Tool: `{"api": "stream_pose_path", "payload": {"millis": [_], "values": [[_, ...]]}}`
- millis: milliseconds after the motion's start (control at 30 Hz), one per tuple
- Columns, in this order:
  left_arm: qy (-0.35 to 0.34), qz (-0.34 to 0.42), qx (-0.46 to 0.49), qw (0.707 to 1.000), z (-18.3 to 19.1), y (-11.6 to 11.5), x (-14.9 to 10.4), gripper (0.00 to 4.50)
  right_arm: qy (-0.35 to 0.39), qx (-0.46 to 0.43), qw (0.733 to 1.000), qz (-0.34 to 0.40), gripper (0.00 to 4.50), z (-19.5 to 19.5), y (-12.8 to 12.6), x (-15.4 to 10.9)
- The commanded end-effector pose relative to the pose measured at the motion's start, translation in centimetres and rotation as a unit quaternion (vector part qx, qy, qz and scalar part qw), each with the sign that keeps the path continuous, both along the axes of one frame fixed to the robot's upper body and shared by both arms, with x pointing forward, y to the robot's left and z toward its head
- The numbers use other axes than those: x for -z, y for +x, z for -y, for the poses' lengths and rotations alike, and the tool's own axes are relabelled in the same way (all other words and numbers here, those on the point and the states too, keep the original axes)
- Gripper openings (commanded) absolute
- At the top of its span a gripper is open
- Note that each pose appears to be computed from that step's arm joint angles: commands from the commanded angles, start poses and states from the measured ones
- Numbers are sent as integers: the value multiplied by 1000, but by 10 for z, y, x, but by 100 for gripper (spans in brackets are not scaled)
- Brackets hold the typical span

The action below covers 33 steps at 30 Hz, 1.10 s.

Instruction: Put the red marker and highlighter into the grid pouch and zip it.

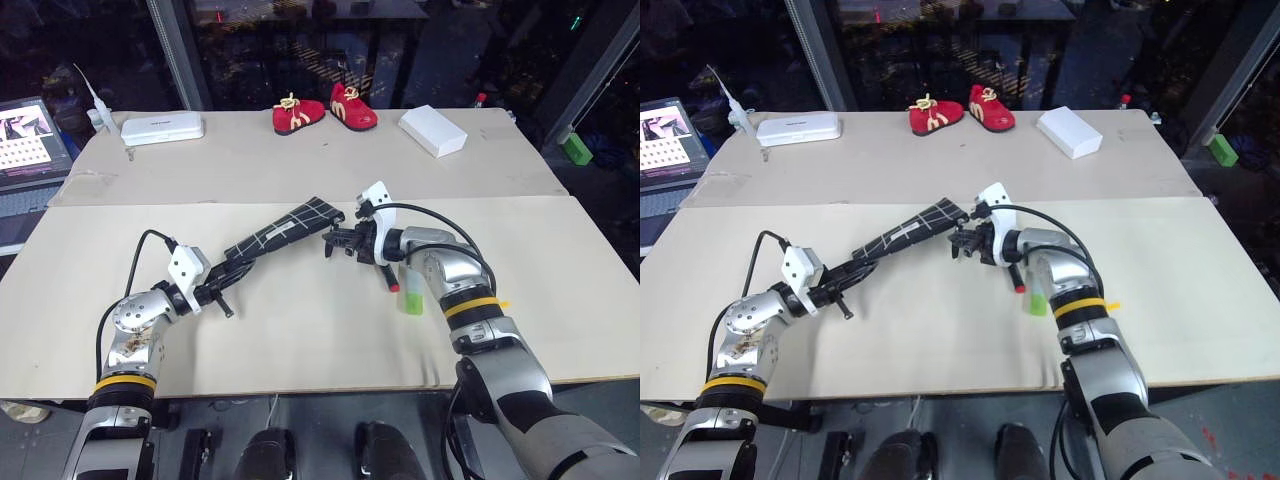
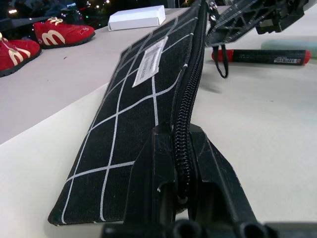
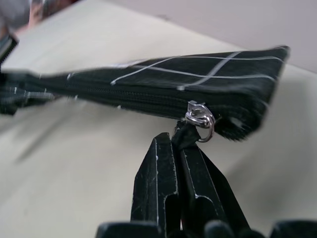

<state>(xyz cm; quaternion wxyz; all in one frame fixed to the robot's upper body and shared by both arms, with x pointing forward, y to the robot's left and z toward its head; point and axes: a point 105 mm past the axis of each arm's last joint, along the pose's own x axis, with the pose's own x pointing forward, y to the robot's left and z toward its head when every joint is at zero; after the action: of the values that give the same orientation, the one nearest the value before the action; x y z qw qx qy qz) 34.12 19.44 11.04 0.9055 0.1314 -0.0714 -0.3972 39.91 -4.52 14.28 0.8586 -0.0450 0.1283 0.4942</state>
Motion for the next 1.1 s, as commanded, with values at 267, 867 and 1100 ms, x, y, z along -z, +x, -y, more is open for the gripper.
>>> {"api": "stream_pose_path", "payload": {"millis": [267, 867, 1100], "values": [[0, 21, 14, 1000, 11, 2, -6, 0, -59, -82, 991, 90, 3, -49, -11, -17], [-5, 29, 36, 999, 23, 5, -17, 0, -110, -146, 978, 99, 3, -75, -22, -4], [-5, 26, 30, 999, 20, 2, -16, 0, -119, -93, 982, 116, 3, -40, 6, -22]]}}
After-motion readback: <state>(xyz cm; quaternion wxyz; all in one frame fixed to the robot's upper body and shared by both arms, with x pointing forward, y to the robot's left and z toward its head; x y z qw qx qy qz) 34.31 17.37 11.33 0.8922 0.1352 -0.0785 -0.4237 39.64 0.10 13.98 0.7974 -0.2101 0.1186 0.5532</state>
